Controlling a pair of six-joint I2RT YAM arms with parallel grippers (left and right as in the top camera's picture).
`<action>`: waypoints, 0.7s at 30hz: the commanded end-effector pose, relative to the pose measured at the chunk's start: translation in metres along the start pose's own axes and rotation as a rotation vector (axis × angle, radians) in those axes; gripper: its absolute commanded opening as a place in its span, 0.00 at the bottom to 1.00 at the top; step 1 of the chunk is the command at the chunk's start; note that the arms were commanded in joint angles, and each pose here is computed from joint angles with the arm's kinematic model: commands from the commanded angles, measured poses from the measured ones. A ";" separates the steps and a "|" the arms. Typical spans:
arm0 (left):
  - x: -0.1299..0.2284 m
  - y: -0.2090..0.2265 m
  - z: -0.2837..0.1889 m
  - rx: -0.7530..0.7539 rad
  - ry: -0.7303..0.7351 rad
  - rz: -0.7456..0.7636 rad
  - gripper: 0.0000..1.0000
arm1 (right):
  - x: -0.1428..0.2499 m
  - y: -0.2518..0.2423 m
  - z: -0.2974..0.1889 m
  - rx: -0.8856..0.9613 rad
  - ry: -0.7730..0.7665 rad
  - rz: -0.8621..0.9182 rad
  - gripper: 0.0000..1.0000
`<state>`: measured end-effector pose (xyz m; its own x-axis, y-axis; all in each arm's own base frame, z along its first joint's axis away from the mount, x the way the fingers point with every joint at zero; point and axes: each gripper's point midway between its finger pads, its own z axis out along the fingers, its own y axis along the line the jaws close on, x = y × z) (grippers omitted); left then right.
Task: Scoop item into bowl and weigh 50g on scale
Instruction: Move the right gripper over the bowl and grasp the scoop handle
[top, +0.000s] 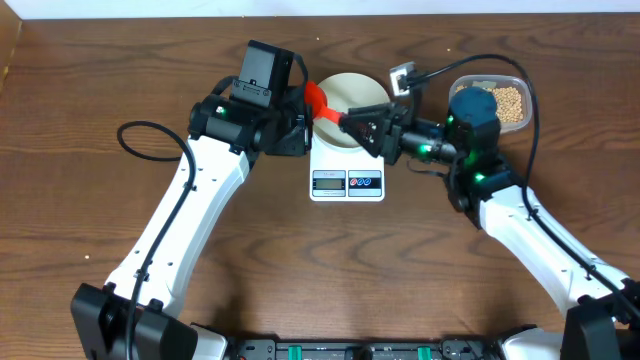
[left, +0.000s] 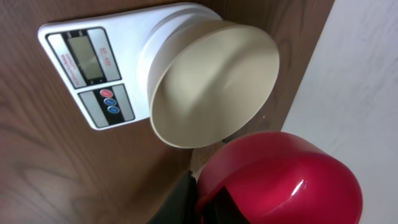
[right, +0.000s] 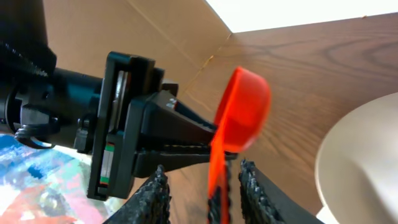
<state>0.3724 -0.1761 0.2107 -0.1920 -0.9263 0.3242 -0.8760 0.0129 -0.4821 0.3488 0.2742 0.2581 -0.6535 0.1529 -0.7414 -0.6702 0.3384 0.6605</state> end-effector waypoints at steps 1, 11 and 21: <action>0.005 0.002 -0.003 -0.010 0.023 -0.008 0.07 | -0.005 0.007 0.005 -0.016 -0.003 -0.017 0.32; 0.005 0.003 -0.003 -0.018 0.024 -0.009 0.07 | -0.002 0.010 0.006 -0.035 0.012 -0.015 0.11; 0.005 0.004 -0.003 -0.018 0.022 0.015 0.66 | -0.003 0.008 0.004 -0.030 0.008 -0.014 0.01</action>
<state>0.3676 -0.1783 0.2092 -0.2000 -0.9198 0.3375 -0.8853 0.0221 -0.4644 0.3474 0.2774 0.2560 -0.6602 0.1488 -0.7362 -0.6658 0.3376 0.6654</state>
